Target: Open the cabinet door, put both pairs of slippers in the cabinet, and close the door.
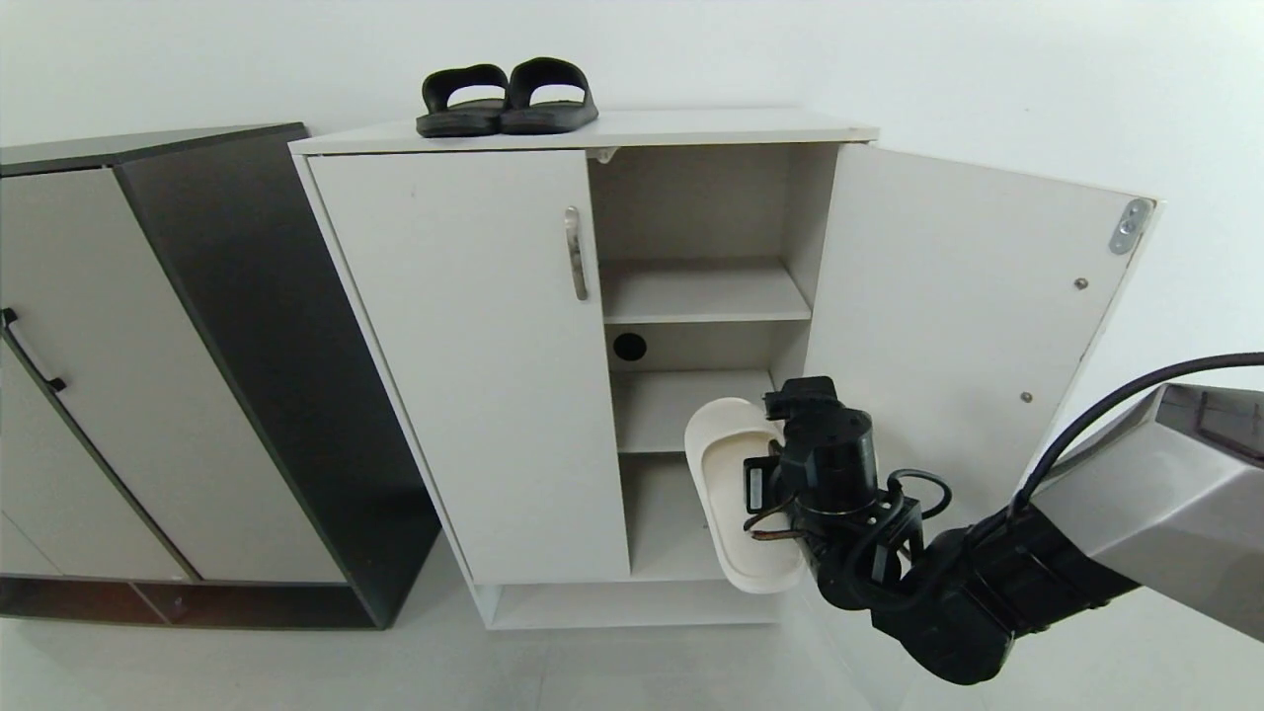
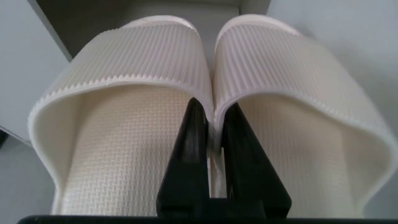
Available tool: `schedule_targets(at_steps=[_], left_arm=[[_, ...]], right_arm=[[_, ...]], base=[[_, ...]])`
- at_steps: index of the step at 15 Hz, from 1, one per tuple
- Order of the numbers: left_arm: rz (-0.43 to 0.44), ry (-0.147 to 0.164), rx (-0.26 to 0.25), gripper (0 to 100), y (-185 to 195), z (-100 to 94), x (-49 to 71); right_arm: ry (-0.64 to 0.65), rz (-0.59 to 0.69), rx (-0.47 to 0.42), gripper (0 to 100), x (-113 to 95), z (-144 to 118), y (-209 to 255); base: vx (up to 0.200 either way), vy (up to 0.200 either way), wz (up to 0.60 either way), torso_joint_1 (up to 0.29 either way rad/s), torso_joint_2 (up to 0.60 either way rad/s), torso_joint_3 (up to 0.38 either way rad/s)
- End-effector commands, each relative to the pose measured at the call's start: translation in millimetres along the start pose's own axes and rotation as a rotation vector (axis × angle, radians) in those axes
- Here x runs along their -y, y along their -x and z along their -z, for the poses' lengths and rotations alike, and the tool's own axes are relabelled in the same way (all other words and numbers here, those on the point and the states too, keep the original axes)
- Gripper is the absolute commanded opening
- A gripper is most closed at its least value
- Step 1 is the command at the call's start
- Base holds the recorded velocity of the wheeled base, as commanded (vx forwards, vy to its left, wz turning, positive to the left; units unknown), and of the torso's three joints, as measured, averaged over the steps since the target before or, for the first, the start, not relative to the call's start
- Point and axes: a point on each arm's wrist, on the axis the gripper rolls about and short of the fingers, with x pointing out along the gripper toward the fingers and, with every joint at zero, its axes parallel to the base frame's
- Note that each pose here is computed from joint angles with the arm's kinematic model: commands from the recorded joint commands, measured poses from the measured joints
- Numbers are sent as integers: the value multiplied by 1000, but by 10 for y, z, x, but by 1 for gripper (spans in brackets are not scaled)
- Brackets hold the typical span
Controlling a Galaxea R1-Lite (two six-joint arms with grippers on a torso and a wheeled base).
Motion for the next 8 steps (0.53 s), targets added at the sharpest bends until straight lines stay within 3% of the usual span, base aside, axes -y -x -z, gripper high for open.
schedule_targets(at_steps=[1,8], left_arm=[[0,0,-2,0,-2,-1,0],[0,1,-2,0,-2,-1,0]], right_arm=[[2,4,-4,0,13,14,-10],[14,26,-24,0,42,122,-132]], base=[[0,0,0,0,0,0],[0,0,0,0,0,0]])
